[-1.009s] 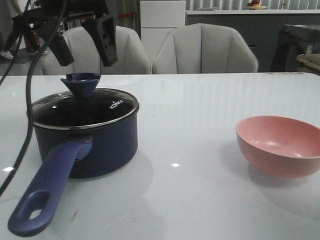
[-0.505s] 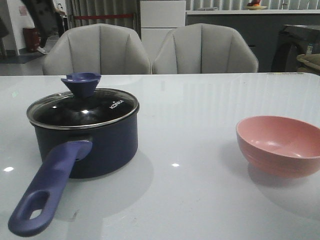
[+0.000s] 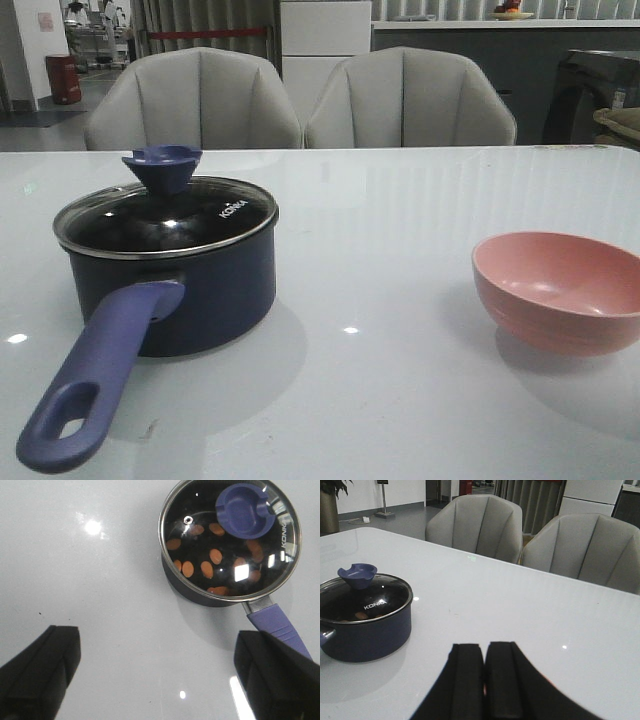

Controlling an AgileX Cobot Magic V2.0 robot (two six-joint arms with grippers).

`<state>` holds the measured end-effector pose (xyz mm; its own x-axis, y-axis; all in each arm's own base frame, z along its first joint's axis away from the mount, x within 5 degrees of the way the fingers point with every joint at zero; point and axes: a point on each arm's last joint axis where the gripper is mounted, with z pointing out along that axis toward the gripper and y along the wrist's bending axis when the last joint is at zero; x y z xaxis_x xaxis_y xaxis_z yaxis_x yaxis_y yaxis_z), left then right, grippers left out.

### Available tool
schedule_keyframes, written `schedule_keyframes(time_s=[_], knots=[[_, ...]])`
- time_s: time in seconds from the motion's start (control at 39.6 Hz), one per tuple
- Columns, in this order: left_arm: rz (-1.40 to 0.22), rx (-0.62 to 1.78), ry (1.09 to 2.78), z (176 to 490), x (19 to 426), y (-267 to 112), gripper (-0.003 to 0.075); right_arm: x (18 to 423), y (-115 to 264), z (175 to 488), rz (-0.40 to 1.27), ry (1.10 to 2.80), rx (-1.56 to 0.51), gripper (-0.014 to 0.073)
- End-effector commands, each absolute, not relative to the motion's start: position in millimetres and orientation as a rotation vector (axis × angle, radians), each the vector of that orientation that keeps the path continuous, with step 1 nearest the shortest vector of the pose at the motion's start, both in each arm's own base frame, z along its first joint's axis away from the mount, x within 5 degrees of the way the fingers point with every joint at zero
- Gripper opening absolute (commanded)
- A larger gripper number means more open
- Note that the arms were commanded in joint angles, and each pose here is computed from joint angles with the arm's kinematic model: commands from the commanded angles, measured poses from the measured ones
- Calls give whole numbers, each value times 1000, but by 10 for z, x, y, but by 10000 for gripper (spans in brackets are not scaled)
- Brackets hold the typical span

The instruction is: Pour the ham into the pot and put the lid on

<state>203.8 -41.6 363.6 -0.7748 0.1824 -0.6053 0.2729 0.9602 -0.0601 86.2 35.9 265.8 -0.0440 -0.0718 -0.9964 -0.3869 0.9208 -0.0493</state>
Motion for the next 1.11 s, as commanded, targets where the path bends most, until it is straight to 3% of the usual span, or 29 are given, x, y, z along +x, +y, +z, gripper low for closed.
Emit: schedule_keyframes(time_s=[0.0, 0.53, 0.81, 0.91, 1.08], knots=[[-184, 283, 2286, 3752, 1805, -369, 649, 869, 347, 2818, 256, 1511, -334, 155], [-112, 221, 1790, 3117, 561, -133, 647, 869, 347, 2818, 256, 1511, -334, 155], [-118, 188, 1552, 2894, 195, -76, 637, 869, 347, 2818, 256, 1511, -334, 155], [-120, 191, 1575, 2889, 241, -83, 512, 869, 347, 2817, 256, 1513, -335, 155], [-119, 188, 1560, 2903, 241, -82, 95, 869, 347, 2817, 256, 1513, -335, 155]])
